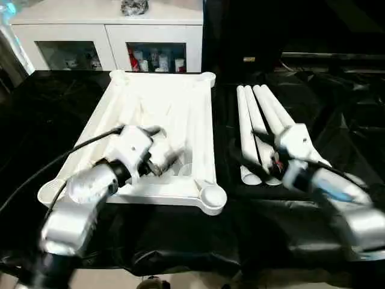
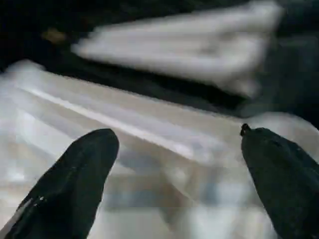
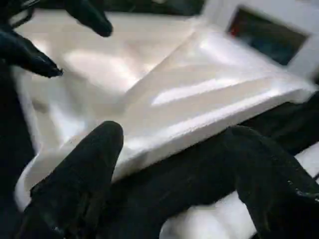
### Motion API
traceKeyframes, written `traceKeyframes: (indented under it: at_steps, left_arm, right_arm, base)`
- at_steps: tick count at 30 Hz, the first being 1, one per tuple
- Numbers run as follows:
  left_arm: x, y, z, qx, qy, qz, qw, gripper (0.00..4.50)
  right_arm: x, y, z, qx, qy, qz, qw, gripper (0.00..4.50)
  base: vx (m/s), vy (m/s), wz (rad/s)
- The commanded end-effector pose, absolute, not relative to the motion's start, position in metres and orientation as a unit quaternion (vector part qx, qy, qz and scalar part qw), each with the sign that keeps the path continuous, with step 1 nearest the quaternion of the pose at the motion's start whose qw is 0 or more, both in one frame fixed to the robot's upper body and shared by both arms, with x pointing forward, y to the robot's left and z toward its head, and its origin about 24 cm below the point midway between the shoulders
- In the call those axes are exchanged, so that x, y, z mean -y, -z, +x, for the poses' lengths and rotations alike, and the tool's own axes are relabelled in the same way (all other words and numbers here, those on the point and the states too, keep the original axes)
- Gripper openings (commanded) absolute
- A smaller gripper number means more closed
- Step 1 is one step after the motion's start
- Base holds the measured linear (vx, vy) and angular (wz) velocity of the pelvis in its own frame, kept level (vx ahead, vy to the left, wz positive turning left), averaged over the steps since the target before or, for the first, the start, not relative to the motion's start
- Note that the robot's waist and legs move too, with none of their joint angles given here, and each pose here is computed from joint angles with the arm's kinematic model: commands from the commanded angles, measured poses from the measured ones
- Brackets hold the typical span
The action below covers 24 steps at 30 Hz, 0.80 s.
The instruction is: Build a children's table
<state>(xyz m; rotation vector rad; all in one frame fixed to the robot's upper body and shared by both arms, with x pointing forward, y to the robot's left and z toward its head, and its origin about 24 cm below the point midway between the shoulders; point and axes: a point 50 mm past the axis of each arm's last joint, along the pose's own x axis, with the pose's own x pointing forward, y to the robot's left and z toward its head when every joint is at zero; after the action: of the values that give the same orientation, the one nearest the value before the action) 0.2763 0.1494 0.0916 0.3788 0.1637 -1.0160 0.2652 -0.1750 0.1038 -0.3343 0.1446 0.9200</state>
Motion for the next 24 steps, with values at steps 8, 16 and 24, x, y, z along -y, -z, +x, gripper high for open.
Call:
traceKeyframes:
  at_steps: [8, 16, 24]
  left_arm:
    - [-0.141, -0.072, 0.266, -0.163, 0.573, 0.194, 0.78, 4.43]
    - [-0.144, -0.069, 0.261, -0.211, 0.592, 0.186, 0.755, 3.64]
    - [-0.152, -0.069, 0.251, -0.238, 0.574, 0.198, 0.758, 2.94]
  right_arm:
    - [0.168, -0.101, 0.257, -0.091, -0.49, -0.172, 0.85, 3.66]
    - [0.165, -0.098, 0.248, -0.108, -0.52, -0.176, 0.828, 3.66]
    - [0.16, -0.096, 0.242, -0.12, -0.543, -0.176, 0.812, 3.66]
  base:
    - [0.0, 0.0, 0.0]
    - [0.0, 0.0, 0.0]
    - [0.0, 0.0, 0.0]
